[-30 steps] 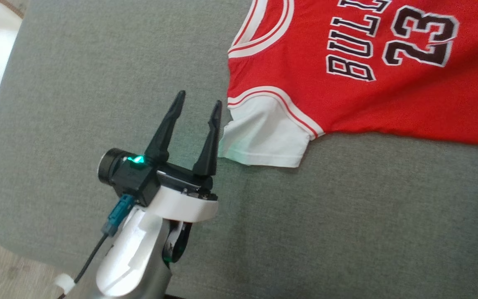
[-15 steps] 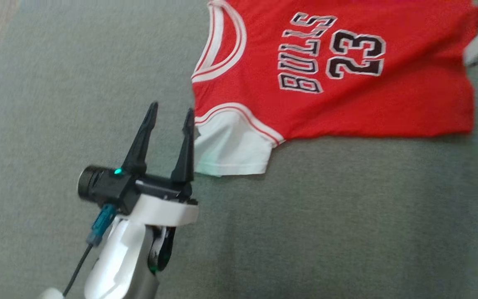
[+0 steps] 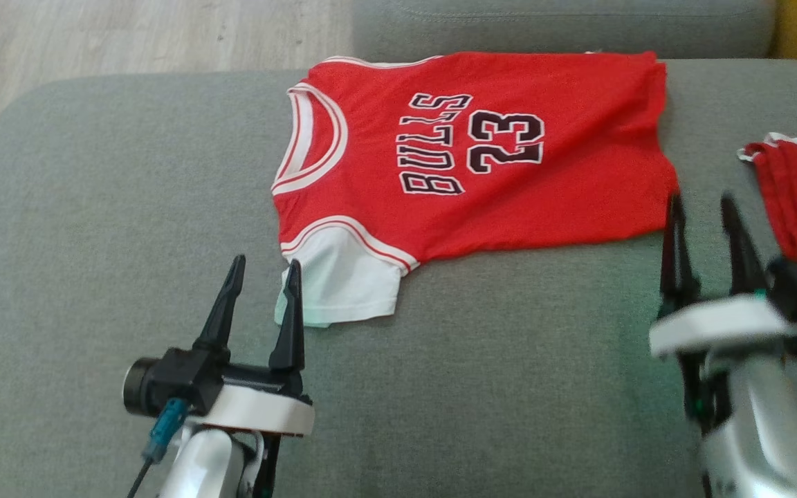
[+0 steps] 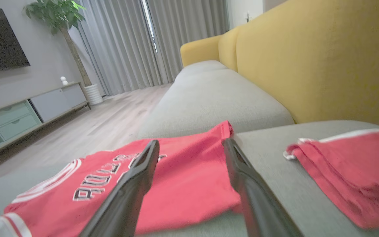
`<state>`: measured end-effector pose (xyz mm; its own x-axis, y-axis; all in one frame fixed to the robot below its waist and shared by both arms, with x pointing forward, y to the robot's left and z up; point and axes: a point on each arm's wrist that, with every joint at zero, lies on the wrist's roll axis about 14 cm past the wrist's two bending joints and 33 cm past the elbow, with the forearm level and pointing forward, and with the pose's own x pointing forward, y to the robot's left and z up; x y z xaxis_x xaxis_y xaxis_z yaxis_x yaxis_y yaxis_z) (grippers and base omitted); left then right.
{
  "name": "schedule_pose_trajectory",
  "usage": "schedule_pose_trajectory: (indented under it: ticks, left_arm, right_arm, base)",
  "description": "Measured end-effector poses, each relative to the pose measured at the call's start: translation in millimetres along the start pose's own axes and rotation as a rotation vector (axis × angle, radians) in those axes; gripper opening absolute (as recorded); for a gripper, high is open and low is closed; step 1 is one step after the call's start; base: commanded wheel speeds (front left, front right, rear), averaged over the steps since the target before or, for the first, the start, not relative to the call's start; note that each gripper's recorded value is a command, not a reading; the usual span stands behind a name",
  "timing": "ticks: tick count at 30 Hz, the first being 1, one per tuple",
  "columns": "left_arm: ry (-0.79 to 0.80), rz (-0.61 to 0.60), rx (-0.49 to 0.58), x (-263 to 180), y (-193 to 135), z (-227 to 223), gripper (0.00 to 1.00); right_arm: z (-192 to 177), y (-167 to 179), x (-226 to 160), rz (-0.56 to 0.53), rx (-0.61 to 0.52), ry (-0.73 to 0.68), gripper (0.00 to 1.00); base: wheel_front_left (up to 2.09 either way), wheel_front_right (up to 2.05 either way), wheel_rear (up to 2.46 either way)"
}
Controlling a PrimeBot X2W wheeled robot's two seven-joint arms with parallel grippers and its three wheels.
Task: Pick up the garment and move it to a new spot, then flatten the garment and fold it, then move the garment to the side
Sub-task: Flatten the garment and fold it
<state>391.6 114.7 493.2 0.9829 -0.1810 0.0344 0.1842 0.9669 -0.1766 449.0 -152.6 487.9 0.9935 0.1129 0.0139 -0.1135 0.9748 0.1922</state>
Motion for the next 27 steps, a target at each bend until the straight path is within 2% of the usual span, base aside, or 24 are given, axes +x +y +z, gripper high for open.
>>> schedule_pose_trajectory:
  ticks: [3,5,11,16,27]
  left_arm:
    - [0.027,-0.002,-0.001,-1,-1,-9,1.00]
    - [0.035,-0.001,-0.001,-1,0,-11,1.00]
    - [0.096,0.022,0.003,-4,6,-31,1.00]
    - [0.211,0.074,0.026,-11,20,-62,1.00]
    - [0.384,0.078,0.062,5,31,-99,1.00]
  right_arm:
    - [-17,-8,-25,-0.026,0.002,0.042,1.00]
    - [-17,-9,-28,-0.029,0.003,0.044,1.00]
    - [-5,-1,-21,-0.005,0.008,0.009,1.00]
    - [-4,0,-19,-0.002,0.016,0.007,1.00]
    - [-19,-6,-22,-0.018,0.029,0.051,1.00]
  base:
    - [0.00,0.00,0.00]
    - [0.00,0.00,0.00]
    - [0.00,0.00,0.00]
    - [0.00,0.00,0.00]
    - [0.00,0.00,0.00]
